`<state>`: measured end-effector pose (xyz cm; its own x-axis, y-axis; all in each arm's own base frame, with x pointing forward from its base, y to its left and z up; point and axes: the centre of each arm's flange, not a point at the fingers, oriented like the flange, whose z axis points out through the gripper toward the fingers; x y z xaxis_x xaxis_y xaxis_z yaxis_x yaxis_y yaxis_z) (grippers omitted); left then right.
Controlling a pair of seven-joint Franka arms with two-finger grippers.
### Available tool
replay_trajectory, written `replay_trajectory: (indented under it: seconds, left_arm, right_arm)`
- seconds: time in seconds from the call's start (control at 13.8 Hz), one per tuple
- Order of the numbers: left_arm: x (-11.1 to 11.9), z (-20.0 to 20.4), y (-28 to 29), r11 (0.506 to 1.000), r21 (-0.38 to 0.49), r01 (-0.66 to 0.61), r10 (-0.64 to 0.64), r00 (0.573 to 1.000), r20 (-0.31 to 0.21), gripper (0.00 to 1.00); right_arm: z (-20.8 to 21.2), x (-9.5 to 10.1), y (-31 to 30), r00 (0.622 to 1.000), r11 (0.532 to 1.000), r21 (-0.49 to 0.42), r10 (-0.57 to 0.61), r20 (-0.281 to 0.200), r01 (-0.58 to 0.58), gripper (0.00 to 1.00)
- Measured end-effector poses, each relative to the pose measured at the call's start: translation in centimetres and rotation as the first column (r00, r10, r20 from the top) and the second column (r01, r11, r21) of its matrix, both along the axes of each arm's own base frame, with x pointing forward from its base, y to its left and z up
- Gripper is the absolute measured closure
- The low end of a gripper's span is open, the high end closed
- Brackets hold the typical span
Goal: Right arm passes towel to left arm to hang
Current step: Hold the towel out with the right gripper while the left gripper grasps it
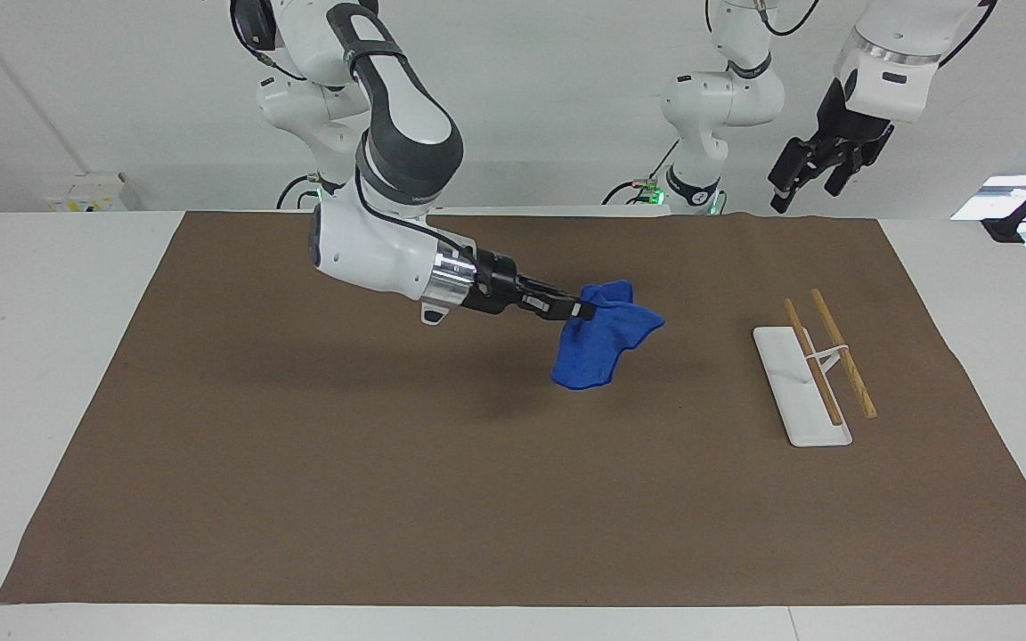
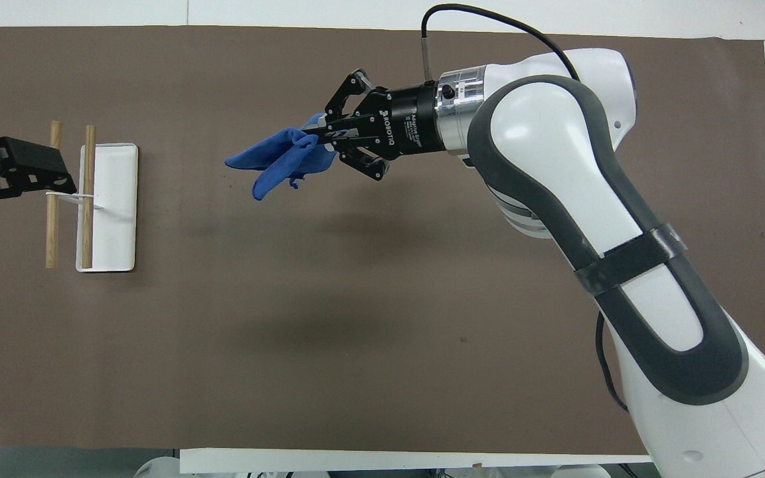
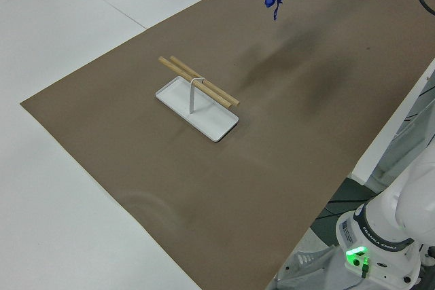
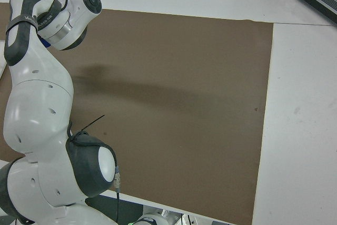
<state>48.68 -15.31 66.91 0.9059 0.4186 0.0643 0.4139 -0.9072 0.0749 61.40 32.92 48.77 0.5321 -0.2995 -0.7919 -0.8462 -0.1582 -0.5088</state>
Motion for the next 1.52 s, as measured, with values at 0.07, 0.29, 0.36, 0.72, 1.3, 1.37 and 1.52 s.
replay_trajectory:
  seconds: [0.07,0.29,0.36,0.72,1.3,1.37,1.52]
  left_arm:
    - [0.3,-0.8,-1.5,0.997,-0.019,-0.073,0.073,0.997,0.018,0.01]
    - [1.9,-3.4,-5.2,0.978,-0.067,-0.199,0.201,0.979,0.034,0.02]
    - [2.5,-4.2,-5.8,0.973,-0.078,-0.218,0.221,0.975,0.037,0.02]
    - [5.4,-6.3,-6.9,0.947,-0.149,-0.283,0.295,0.953,0.066,0.04]
    - [8.7,-8.9,-11.1,0.938,-0.196,-0.287,0.299,0.954,0.033,0.04]
    - [9.0,-9.6,-11.6,0.943,-0.177,-0.283,0.290,0.957,0.015,0.05]
    - [9.2,-10.6,-11.4,0.952,-0.116,-0.282,0.282,0.959,-0.015,0.07]
  right_arm:
    - [0.1,0.1,-0.1,0.999,0.999,0.027,-0.019,-0.028,0.019,0.93]
    - [0.9,-0.4,0.4,0.998,0.999,0.047,-0.020,-0.053,0.023,0.93]
    - [1.1,-0.8,0.8,0.998,0.999,0.048,-0.014,-0.056,0.017,0.93]
    - [0.9,-1.6,1.9,0.998,0.999,0.046,0.002,-0.068,0.001,0.93]
    - [0.7,-4.5,7.2,0.999,1.000,0.016,-0.001,-0.035,0.002,0.93]
    - [0.7,-4.7,7.5,0.999,1.000,0.016,0.003,-0.035,-0.002,0.93]
    - [0.7,-4.9,7.8,0.999,1.000,0.016,0.009,-0.035,-0.008,0.93]
